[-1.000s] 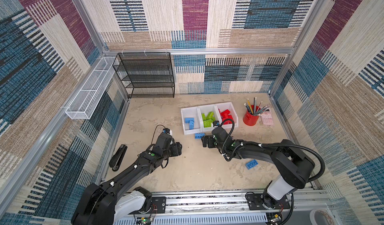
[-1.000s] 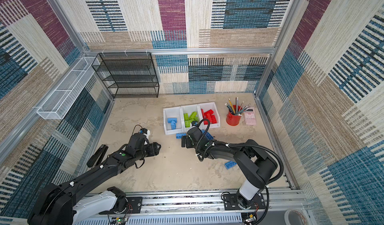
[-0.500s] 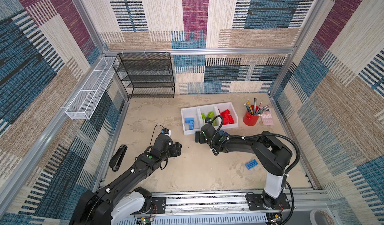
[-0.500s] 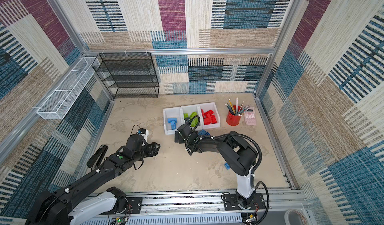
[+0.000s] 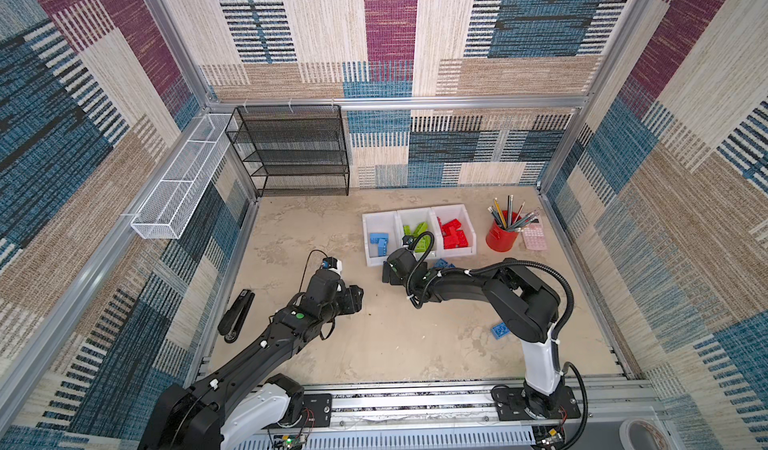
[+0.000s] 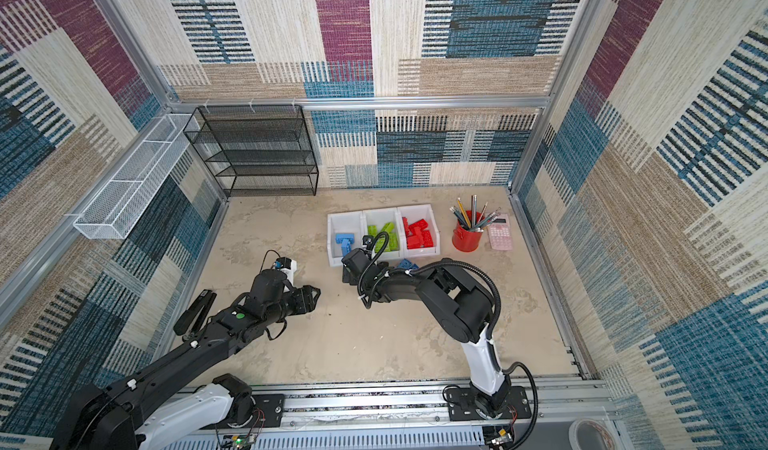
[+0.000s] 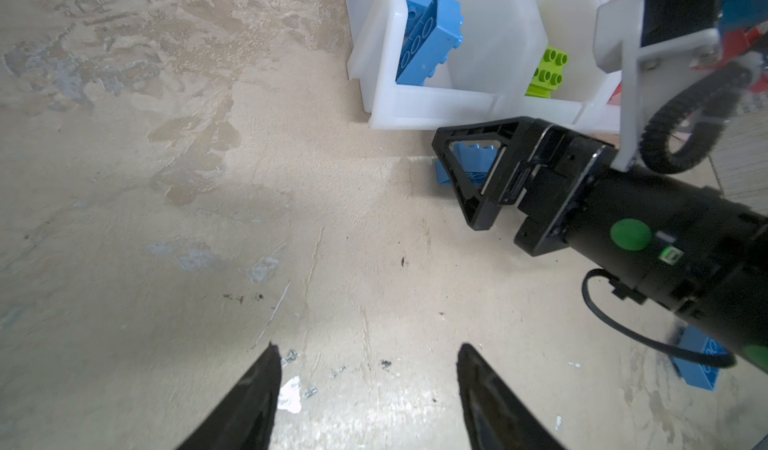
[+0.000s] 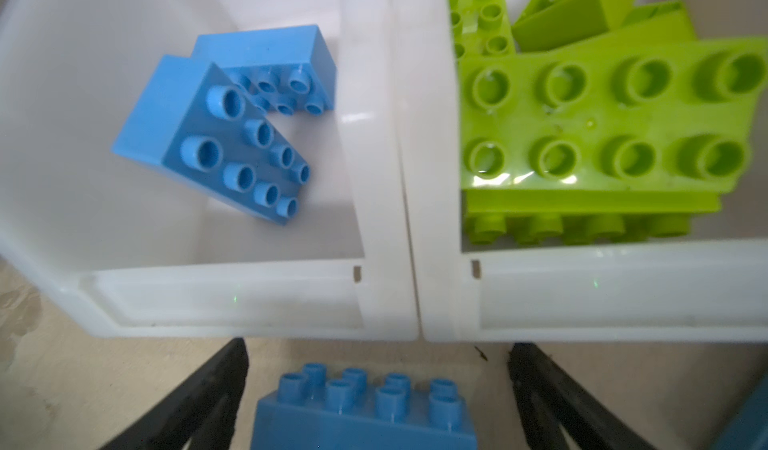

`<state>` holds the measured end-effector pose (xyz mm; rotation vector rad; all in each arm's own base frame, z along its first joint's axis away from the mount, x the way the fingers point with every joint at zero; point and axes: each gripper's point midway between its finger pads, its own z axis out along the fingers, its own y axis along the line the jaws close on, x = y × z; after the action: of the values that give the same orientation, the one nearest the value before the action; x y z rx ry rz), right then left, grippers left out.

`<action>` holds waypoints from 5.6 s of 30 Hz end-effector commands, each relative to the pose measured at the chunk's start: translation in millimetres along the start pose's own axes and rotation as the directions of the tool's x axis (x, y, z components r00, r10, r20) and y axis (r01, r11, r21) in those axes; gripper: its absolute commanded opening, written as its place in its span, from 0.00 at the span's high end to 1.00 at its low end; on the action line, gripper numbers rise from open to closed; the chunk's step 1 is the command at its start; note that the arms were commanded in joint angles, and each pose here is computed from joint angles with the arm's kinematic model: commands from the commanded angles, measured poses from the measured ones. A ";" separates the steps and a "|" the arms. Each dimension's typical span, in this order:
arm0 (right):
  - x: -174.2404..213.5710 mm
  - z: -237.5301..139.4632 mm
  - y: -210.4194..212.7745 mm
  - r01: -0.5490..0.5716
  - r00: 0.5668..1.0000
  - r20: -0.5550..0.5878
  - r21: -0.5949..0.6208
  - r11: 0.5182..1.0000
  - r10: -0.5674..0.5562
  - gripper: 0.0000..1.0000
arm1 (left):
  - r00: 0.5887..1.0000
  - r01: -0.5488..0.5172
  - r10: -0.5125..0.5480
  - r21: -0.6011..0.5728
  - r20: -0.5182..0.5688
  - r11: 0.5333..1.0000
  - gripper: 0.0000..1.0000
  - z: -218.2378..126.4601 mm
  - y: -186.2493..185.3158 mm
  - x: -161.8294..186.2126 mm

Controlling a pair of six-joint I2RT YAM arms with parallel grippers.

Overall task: Sort the legos into containers by color
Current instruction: 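Withdraw the left gripper while the right gripper reaches for a blue brick near the bin, then lift the blue brick with the right gripper into the blue compartment and release, then withdraw the right gripper while the left gripper grasps a blue brick by the bin, then carry the blue brick with the left gripper into the blue compartment and release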

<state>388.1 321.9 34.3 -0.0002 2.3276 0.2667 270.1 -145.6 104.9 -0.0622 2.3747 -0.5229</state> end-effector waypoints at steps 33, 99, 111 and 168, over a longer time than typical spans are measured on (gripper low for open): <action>-86.7 -63.7 59.8 0.157 0.988 0.030 -0.234 0.959 -0.154 0.34 | 0.999 -0.019 0.020 -0.011 0.040 1.000 0.32 -2.9 2.6 -6.0; -137.8 -164.0 -59.1 -0.063 0.986 0.102 -0.515 0.855 0.134 0.07 | 0.920 -0.310 0.350 0.219 -0.174 0.925 0.30 68.3 -146.2 24.5; -111.6 -189.7 -116.7 -0.134 0.949 0.191 -0.481 0.866 0.253 0.07 | 0.840 -0.425 0.489 0.273 -0.236 0.863 0.36 120.8 -181.3 27.1; -91.8 -179.5 -156.4 -0.183 0.913 0.259 -0.433 0.882 0.316 0.06 | 0.785 -0.482 0.538 0.243 -0.308 0.842 0.77 158.3 -192.2 26.9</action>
<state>337.2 124.2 182.8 0.1480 1.9386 0.7890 339.9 -384.7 46.1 0.8545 2.5346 -0.4237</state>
